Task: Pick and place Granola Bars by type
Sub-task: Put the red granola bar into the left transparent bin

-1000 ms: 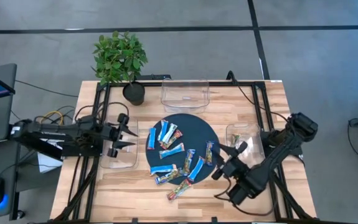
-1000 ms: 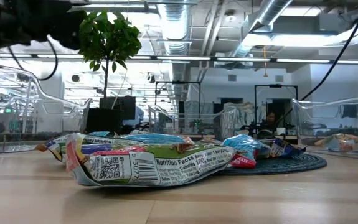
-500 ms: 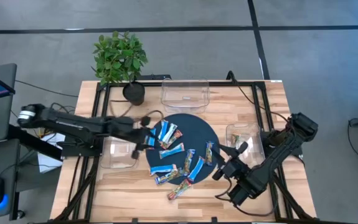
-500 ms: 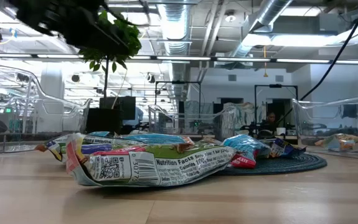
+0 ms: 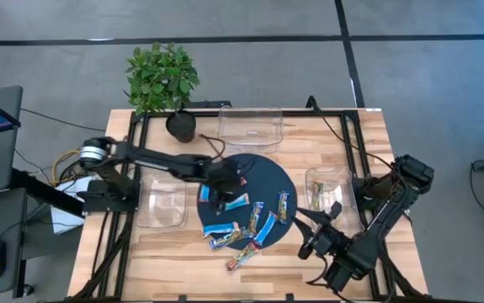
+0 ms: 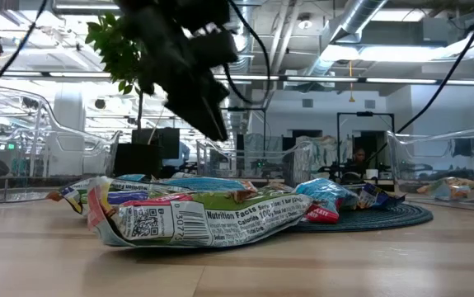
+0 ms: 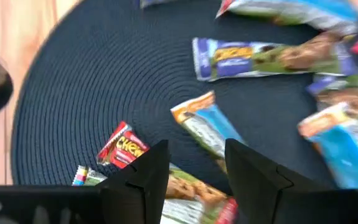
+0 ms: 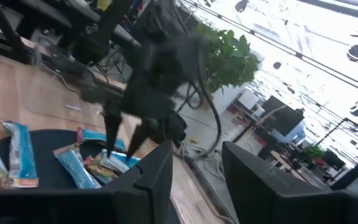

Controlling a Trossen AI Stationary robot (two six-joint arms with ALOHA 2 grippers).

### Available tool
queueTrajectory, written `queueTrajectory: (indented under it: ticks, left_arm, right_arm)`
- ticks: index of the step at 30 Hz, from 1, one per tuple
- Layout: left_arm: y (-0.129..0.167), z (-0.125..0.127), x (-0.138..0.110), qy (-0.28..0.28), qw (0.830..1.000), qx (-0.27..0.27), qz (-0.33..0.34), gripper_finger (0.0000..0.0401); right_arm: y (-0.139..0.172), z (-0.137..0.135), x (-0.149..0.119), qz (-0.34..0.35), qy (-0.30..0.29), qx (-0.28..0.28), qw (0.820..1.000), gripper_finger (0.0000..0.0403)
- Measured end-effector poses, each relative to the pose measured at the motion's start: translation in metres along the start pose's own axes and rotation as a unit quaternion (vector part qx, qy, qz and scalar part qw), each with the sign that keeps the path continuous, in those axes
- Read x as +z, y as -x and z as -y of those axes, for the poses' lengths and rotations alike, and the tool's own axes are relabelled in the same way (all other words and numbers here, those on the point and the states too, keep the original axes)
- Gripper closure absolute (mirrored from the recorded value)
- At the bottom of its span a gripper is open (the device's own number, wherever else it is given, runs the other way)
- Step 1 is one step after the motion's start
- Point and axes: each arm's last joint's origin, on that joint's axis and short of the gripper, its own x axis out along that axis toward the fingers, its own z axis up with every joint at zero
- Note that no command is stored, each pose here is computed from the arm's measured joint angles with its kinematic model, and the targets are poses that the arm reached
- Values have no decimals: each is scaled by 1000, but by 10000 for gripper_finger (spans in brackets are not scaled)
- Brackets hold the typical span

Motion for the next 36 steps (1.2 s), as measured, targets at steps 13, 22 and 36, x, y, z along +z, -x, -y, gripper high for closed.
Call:
queueTrajectory:
  ticks: [13,22,36]
  left_arm:
    - [-32,-39,-14,65,997,15,-48,250]
    - [-32,-39,-16,101,994,-16,-47,250]
    - [-37,-35,-29,104,992,-15,-64,250]
  right_arm:
    - [4,-1,0,-1,-15,8,1000,275]
    - [3,-2,1,-7,-24,10,1000,281]
    - [3,-2,1,-7,-24,10,1000,282]
